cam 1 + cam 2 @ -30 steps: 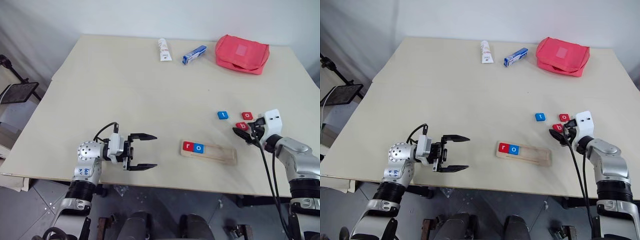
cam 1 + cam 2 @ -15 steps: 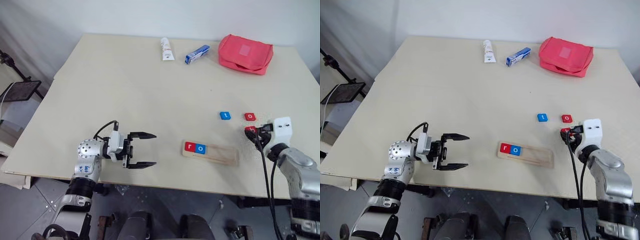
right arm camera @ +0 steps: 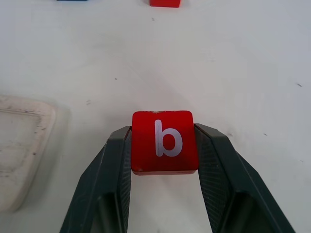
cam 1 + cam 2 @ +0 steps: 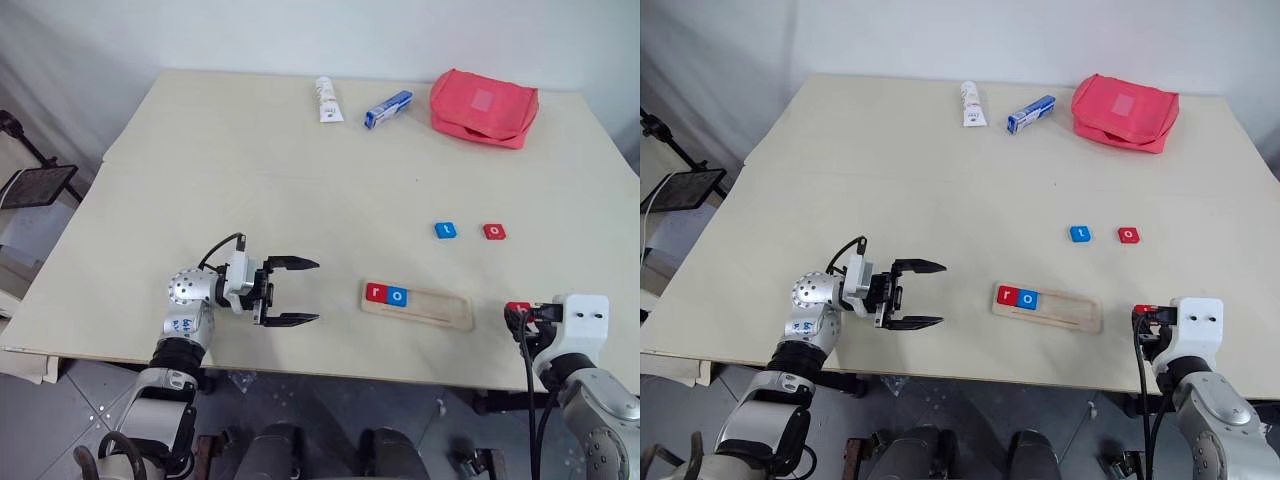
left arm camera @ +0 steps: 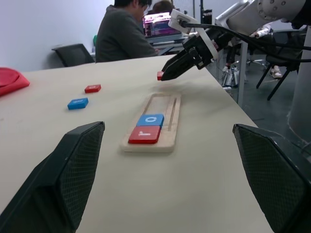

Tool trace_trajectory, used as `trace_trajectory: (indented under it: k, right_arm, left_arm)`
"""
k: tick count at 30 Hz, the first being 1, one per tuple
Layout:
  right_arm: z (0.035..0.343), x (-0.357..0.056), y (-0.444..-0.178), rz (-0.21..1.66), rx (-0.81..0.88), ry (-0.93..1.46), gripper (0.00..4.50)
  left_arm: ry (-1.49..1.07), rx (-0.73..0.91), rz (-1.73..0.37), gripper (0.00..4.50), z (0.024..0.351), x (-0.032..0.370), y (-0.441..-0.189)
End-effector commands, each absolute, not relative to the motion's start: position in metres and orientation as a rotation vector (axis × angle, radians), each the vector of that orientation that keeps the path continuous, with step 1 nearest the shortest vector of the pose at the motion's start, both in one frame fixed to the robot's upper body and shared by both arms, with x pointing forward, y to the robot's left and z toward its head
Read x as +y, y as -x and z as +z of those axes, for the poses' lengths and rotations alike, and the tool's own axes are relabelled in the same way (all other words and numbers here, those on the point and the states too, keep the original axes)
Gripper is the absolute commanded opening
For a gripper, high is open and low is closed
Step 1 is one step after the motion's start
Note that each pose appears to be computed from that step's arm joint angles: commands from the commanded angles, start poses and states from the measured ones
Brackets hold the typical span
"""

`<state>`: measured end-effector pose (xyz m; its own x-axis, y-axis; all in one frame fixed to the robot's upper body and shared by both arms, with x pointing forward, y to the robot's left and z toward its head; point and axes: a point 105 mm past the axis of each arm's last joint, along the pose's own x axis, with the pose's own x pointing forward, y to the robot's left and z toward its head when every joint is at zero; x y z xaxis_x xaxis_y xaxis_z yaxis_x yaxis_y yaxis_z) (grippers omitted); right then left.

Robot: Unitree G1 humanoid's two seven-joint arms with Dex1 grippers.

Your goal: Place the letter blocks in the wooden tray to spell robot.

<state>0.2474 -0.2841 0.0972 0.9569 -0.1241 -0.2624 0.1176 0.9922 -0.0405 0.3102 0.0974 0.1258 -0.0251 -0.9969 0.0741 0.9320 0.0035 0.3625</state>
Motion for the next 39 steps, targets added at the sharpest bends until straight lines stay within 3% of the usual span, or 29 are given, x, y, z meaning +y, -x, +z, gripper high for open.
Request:
trace_trajectory:
  k: [1,3,12,19,25,32,39]
  right_arm:
    - [0.105,-0.292,-0.249,-0.149,0.222,0.035,1.47]
    - [0.105,-0.289,-0.251,-0.130,0.219,0.031,1.47]
    - [0.114,-0.288,-0.244,-0.090,0.191,0.049,4.44]
    - [0.134,-0.286,-0.231,0.146,0.251,0.243,4.44]
    - [0.140,-0.292,-0.227,0.507,0.433,0.514,4.44]
    - [0.142,-0.312,-0.256,0.742,0.536,0.717,4.44]
    - [0.134,-0.320,-0.281,0.844,0.592,0.760,4.44]
  left_arm:
    - [-0.259,-0.377,-1.625,4.50,0.129,0.094,-0.305]
    - [-0.260,-0.378,-1.629,4.50,0.129,0.094,-0.305]
    - [-0.252,-0.384,-1.622,4.50,0.129,0.091,-0.296]
    - [-0.235,-0.393,-1.591,4.50,0.130,0.088,-0.291]
    - [-0.229,-0.391,-1.584,4.50,0.128,0.085,-0.288]
    - [-0.234,-0.381,-1.601,4.50,0.122,0.086,-0.284]
    - [-0.245,-0.384,-1.585,4.50,0.121,0.088,-0.280]
